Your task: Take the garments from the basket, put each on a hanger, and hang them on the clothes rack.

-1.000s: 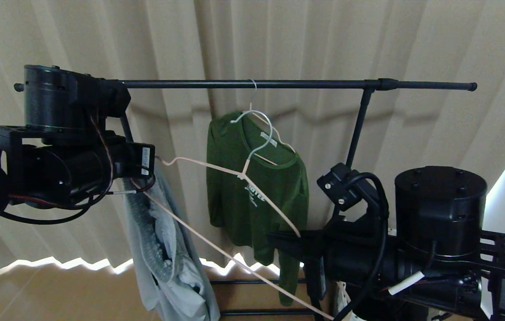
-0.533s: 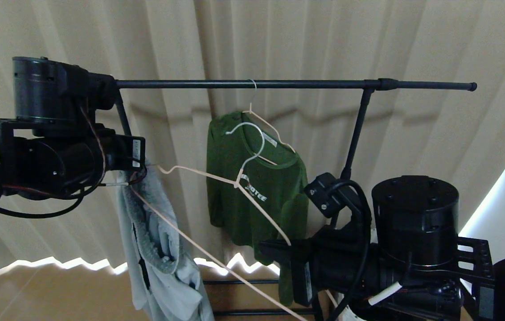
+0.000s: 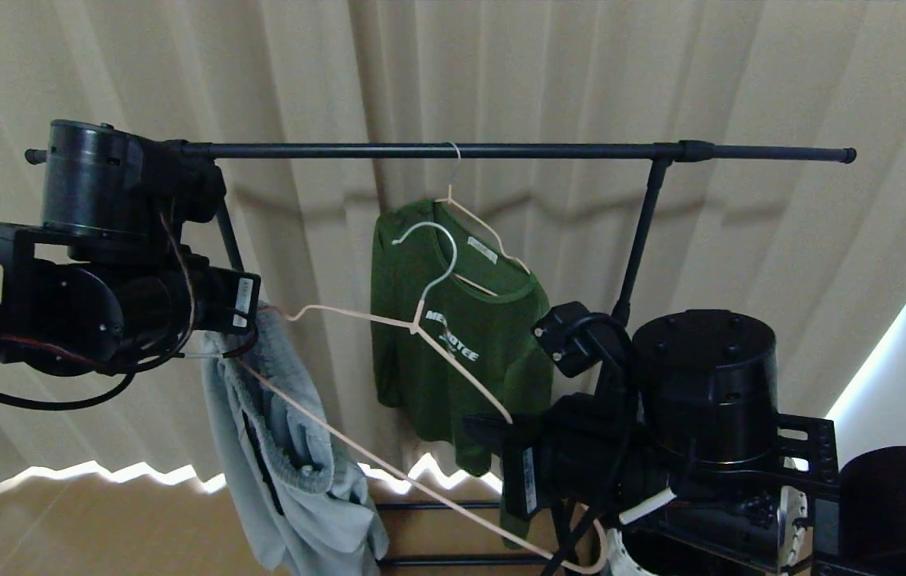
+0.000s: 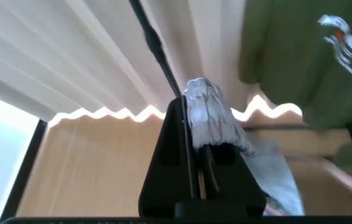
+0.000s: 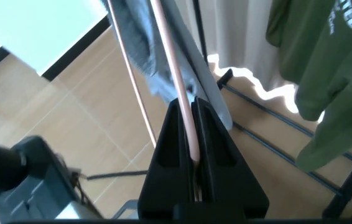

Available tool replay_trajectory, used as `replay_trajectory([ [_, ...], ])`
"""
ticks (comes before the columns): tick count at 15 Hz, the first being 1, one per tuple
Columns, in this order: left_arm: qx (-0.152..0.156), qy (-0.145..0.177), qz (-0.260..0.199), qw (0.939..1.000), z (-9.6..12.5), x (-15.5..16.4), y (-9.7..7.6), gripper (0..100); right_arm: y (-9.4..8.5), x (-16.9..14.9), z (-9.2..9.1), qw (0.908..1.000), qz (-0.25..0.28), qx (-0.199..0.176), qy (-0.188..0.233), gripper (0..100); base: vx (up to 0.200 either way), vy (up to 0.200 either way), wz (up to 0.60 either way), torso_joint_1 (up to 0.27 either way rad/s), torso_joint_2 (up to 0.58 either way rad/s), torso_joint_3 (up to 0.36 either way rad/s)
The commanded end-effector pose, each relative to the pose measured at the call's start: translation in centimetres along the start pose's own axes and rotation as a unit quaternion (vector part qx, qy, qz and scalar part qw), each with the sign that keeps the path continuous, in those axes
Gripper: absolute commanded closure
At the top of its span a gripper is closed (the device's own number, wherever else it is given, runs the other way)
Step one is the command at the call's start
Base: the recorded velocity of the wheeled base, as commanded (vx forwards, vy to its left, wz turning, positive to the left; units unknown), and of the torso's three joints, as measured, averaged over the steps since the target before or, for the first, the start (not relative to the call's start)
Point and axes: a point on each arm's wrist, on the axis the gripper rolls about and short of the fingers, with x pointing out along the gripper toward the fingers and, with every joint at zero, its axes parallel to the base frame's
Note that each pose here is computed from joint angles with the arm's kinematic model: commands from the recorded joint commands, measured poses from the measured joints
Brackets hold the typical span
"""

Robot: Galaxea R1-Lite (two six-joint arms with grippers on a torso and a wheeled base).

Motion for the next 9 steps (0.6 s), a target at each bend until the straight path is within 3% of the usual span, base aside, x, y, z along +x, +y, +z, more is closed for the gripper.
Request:
replay_trajectory([
  [1,-0.002,-0.008,-0.018,0.9998,0.1,-0.8,-0.9,100,0.1,0.7,0.2,1.0000,-0.001,0.004,-0.001,100,0.000,0.000,0.00,0.000,0.00,0.000],
  [9,-0.012,-0.041,-0.081,0.9958,0.6,-4.1,-3.2,100,0.4,1.7,0.9,0.9998,-0.002,0.011,-0.015,100,0.000,0.000,0.00,0.000,0.00,0.000],
])
